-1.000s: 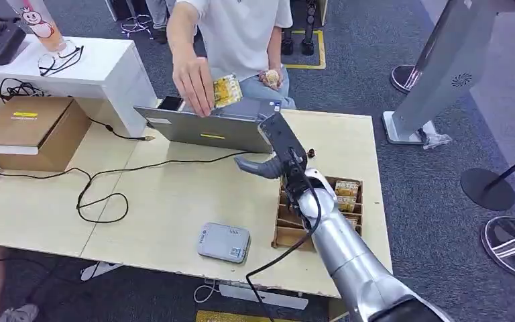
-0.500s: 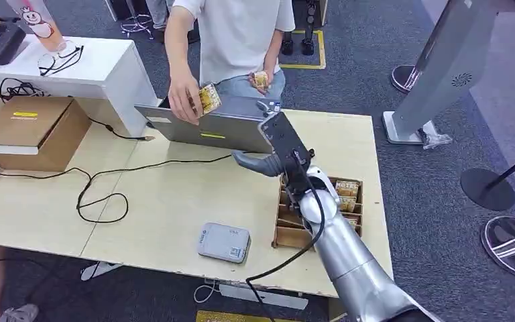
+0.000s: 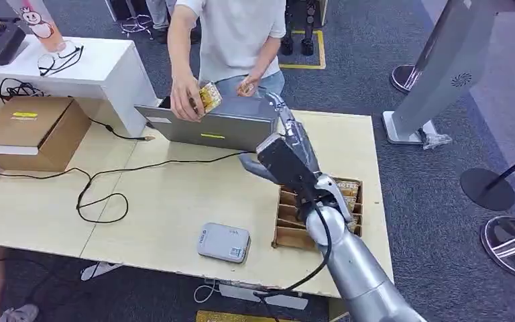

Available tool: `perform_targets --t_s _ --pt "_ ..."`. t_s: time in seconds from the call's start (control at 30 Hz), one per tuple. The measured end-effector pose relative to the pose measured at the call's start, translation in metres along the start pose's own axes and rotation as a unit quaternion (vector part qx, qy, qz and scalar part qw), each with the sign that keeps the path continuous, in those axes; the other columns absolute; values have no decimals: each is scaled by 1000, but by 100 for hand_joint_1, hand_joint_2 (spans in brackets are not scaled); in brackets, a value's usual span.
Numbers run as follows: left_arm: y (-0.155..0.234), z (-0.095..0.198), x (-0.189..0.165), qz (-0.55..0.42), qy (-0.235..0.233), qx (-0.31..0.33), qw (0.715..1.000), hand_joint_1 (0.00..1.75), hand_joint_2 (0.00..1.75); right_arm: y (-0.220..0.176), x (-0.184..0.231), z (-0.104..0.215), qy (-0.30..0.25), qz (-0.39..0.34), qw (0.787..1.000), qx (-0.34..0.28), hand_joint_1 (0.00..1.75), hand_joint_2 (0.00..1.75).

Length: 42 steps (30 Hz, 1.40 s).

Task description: Pass the card to the sensor for recognition and then transmit it.

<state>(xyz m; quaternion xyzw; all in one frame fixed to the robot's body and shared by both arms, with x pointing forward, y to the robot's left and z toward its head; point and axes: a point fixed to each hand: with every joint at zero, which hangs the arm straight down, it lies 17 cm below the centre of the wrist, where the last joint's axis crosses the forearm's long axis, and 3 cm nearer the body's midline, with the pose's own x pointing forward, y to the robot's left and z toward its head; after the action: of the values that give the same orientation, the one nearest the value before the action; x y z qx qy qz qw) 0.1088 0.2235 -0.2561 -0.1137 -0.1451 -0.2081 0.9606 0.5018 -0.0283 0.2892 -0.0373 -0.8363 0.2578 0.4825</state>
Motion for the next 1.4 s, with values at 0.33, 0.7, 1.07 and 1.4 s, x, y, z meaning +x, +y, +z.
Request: perform_targets --t_s 0.33,0.7,1.07,1.4 --pt "1 1 -5 1 -1 3 1000 0 0 -7 7 24 -45 149 988 -22 0 175" --pt "2 2 -11 -3 4 4 1000 0 0 8 0 46 -50 267 962 -4 0 175" --pt "3 2 -13 1 6 4 1000 0 0 20 -12 62 -26 319 947 34 0 175" --pt "3 3 -17 3 12 1 1000 0 0 25 -20 76 4 344 936 70 0 175"
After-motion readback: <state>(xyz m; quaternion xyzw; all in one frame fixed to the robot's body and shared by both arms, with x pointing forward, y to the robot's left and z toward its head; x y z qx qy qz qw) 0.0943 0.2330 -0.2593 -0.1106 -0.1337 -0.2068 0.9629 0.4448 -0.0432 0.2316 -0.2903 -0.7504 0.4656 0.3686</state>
